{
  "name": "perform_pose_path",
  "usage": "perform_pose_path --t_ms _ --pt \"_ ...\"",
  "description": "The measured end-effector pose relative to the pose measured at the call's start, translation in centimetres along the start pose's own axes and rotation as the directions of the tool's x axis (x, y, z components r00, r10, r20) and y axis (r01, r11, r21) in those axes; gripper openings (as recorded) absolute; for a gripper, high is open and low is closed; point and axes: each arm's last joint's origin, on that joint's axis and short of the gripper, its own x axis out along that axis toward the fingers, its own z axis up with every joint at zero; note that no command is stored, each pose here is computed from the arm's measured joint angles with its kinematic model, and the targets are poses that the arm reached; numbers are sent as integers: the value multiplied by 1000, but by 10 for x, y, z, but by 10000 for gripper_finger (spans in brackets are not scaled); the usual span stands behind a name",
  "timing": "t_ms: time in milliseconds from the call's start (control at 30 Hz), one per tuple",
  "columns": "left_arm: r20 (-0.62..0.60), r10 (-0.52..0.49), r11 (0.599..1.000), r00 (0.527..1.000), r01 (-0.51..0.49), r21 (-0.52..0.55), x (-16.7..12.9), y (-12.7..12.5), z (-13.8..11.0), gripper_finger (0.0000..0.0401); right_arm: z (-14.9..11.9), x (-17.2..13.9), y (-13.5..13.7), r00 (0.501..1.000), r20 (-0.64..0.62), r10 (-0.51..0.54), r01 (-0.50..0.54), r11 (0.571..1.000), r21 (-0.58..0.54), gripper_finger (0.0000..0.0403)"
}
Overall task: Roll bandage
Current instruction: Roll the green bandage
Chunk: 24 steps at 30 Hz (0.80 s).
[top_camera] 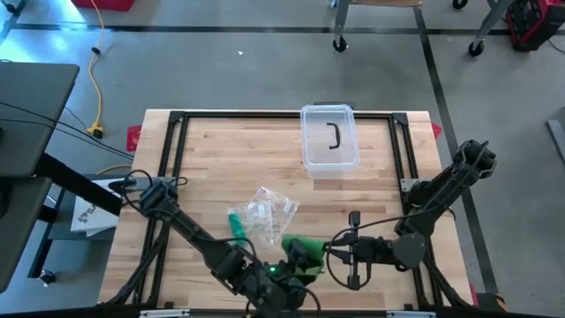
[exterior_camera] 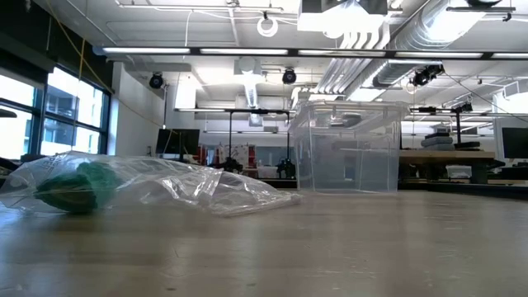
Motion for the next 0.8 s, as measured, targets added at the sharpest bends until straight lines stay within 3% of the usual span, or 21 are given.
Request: perform_pose_path --t_ms 167,400,533,800 --pt "74 -45 998 996 48 -38 -14 7 14 251 -1 -3 2 1000 -6 -28 27 995 -97 0" --pt "121 -149 978 981 164 -131 -22 18 21 263 -1 -13 8 997 -6 -71 67 964 -258 0" --pt "97 -109 971 989 127 -204 -17 26 18 265 0 -14 9 997 -3 -73 69 964 -258 0" --pt "47 -5 999 999 7 -33 -17 29 17 240 -1 -14 9 997 -8 -81 76 962 -261 0"
